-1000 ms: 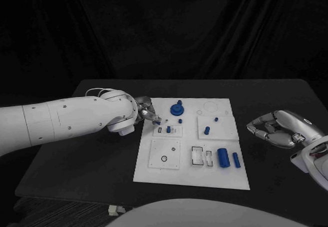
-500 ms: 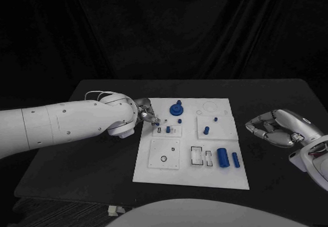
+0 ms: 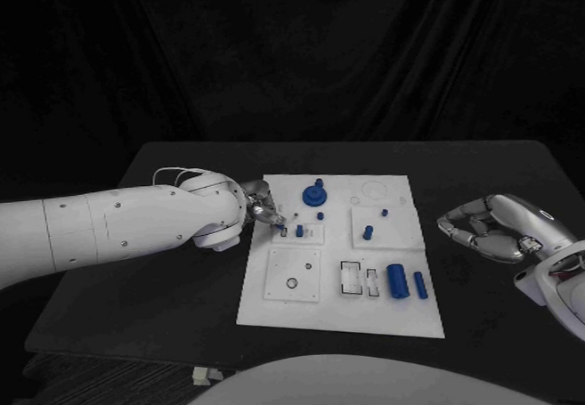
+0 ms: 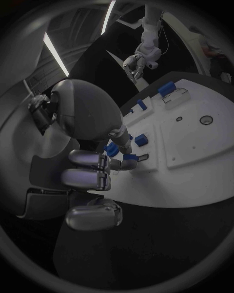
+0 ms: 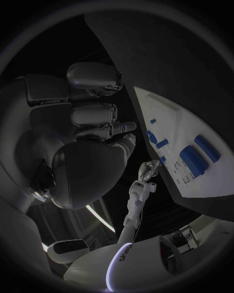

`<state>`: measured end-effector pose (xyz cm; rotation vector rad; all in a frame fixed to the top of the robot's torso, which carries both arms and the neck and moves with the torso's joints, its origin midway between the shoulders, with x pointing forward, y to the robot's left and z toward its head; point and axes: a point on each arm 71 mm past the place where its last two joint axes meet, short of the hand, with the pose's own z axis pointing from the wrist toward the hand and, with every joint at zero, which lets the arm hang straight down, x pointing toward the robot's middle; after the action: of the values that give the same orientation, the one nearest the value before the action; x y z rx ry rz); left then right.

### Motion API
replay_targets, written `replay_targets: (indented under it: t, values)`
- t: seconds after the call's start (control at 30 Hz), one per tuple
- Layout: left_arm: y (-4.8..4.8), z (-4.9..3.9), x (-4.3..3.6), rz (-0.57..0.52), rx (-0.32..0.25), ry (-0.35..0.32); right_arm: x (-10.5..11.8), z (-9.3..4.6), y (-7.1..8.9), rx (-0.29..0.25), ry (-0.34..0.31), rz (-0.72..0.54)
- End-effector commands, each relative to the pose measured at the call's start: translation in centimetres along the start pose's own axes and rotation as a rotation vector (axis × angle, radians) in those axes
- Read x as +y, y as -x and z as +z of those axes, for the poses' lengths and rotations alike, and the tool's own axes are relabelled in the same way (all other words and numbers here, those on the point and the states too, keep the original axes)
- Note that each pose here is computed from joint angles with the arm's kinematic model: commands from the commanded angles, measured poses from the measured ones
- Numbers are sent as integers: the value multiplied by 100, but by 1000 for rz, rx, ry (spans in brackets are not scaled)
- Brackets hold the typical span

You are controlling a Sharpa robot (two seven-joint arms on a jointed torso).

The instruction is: Assemble the parts on the task board

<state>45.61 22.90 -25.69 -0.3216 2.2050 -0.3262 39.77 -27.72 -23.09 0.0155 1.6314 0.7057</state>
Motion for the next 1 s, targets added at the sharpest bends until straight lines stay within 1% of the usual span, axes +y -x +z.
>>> replay_targets:
  t: [0.03, 0.17, 0.77, 1.0]
  values:
    - [-22, 1, -16, 8, -3, -12, 5, -4, 1, -13, 5, 0]
    - [-49, -2, -12, 8, 4, -14, 2, -2, -2, -10, 2, -1]
    - [-104, 6, -22, 14, 23, -20, -2, -15, -14, -2, -2, 1]
    - [-145, 15, -26, 12, 28, -24, -8, -21, -16, 1, -6, 1]
